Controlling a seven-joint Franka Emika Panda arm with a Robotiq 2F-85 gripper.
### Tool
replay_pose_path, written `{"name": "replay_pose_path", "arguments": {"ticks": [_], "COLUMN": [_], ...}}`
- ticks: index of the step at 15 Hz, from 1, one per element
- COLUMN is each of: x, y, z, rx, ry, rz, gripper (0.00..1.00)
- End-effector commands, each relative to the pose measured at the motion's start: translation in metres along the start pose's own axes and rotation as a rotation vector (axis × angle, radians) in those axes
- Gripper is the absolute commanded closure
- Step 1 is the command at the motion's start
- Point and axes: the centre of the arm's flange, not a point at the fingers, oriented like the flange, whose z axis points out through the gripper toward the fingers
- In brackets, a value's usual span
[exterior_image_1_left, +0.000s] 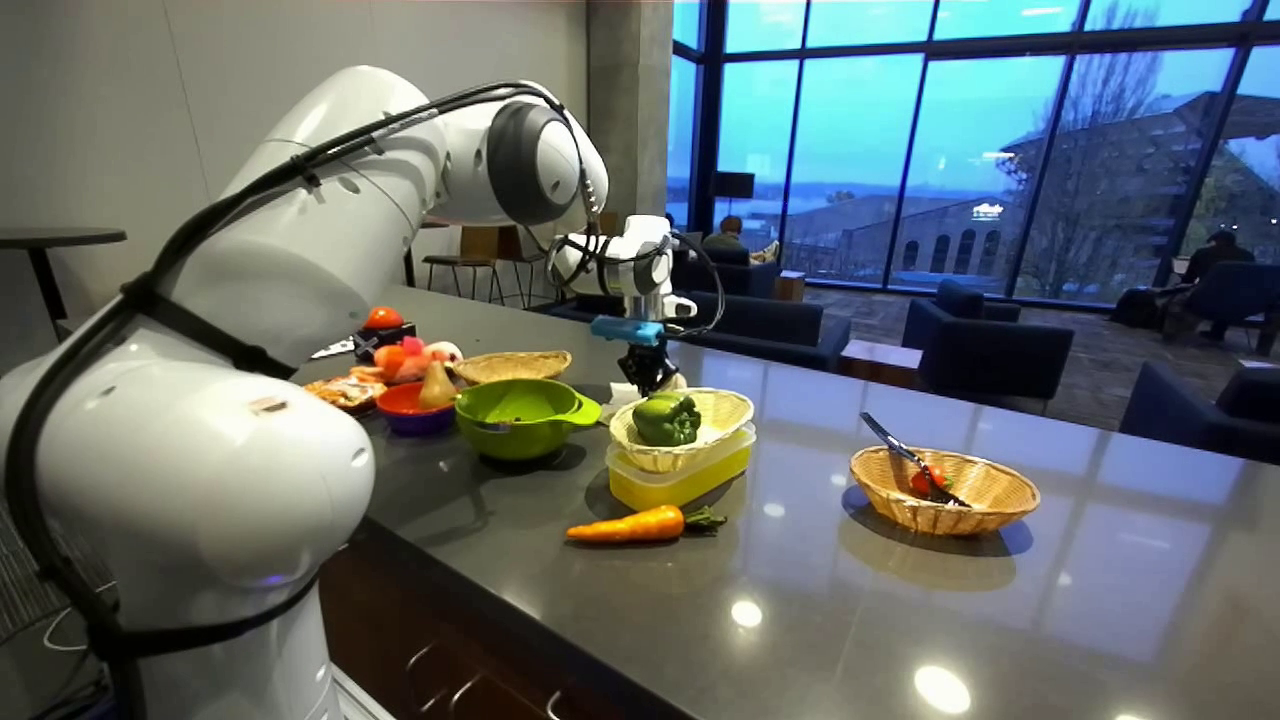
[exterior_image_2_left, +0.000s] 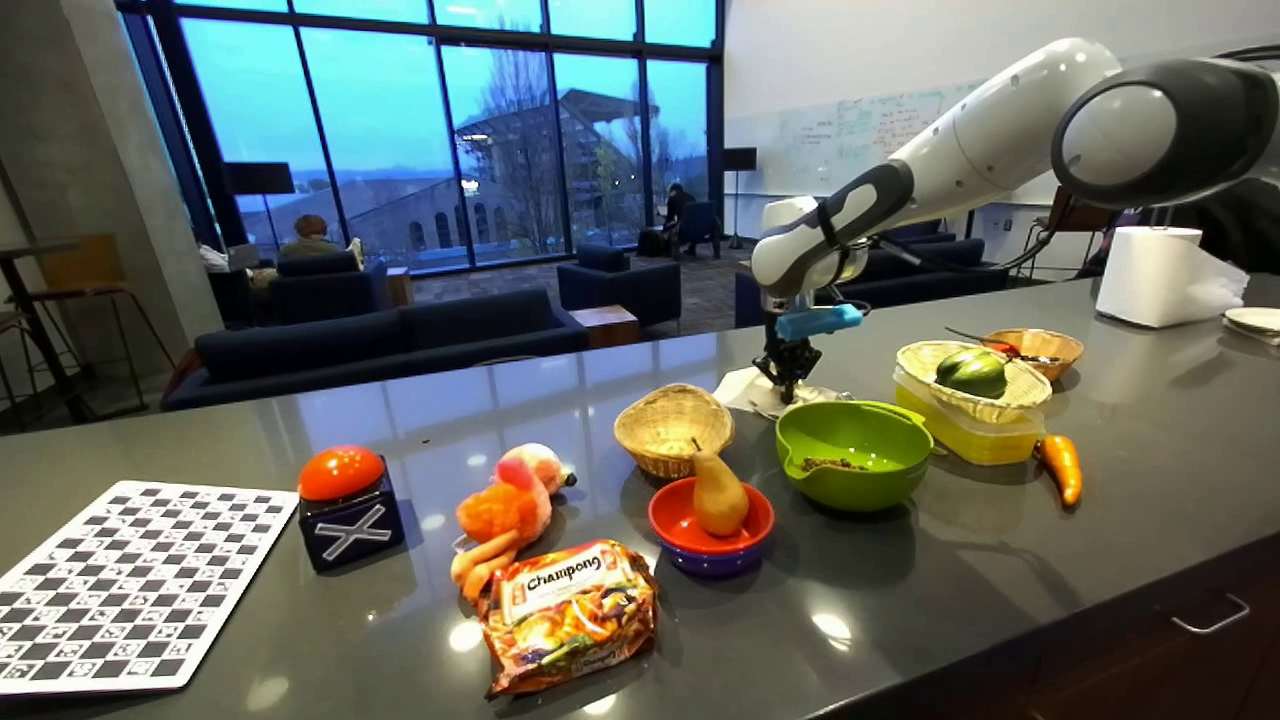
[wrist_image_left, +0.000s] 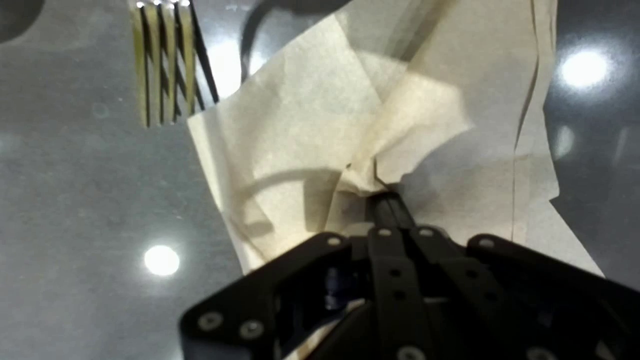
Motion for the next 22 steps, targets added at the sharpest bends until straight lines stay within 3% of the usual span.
{"name": "replay_pose_path", "arguments": {"ticks": [1, 15, 16, 19, 22], "x": [0.0010, 0.0013, 0.0014, 0.0012, -0.0010], "y": [-0.0009, -0.0034, -0.0036, -0.0038, -0.0039], "z": [-0.0056, -0.0063, -0.0062, -0.0060, -0.0073], "rx": [-0.002, 0.006, 0.004, 0.004, 0.002], "ry": [-0.015, -0.014, -0.015, -0.019, -0.016], "rz": [-0.004, -0.004, -0.003, -0.004, -0.002], "gripper": [1.00, 1.00, 0.74, 0.63, 0.42]}}
